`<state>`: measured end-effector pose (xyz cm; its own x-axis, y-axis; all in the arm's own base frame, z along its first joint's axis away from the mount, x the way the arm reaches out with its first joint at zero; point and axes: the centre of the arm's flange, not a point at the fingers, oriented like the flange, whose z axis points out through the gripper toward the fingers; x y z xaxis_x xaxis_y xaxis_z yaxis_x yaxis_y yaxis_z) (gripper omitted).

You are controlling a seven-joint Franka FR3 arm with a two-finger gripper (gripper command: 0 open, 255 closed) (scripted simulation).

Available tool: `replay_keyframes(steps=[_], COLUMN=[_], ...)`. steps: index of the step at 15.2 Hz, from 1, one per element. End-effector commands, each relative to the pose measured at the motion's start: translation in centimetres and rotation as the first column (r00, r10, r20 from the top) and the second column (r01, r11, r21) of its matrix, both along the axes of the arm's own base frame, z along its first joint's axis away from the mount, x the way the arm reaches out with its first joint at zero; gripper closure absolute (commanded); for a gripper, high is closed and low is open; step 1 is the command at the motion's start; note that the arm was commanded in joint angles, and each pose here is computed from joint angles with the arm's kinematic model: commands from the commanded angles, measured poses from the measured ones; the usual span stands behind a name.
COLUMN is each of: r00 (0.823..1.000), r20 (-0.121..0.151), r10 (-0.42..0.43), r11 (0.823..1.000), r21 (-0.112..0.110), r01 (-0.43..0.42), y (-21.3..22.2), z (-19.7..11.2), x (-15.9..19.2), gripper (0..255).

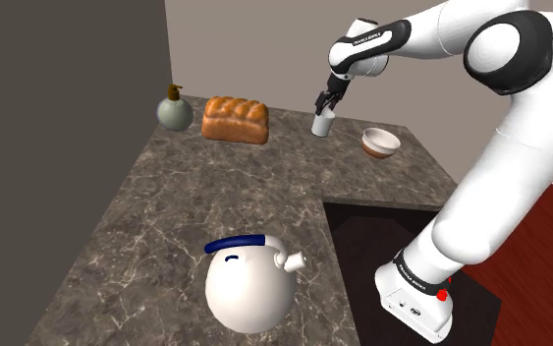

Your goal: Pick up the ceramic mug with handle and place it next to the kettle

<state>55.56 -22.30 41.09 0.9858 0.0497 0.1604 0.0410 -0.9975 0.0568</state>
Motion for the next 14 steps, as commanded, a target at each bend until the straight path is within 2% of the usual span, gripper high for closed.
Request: replay_keyframes(steps=[1, 9, 14], r00=[1.0, 1.0, 1.0], r20=[-0.006, -0.009, -0.009], r10=[-0.002, -0.004, -0.004], r11=[1.0, 1.0, 1.0], r21=[-0.002, -0.002, -0.002], r01=[0.002, 0.004, 0.004], y=[-1.5, -2.3, -2.4], z=[-1.6, -6.0, -6.3], x=[1.4, 2.6, 2.7], gripper=[0, 0, 0])
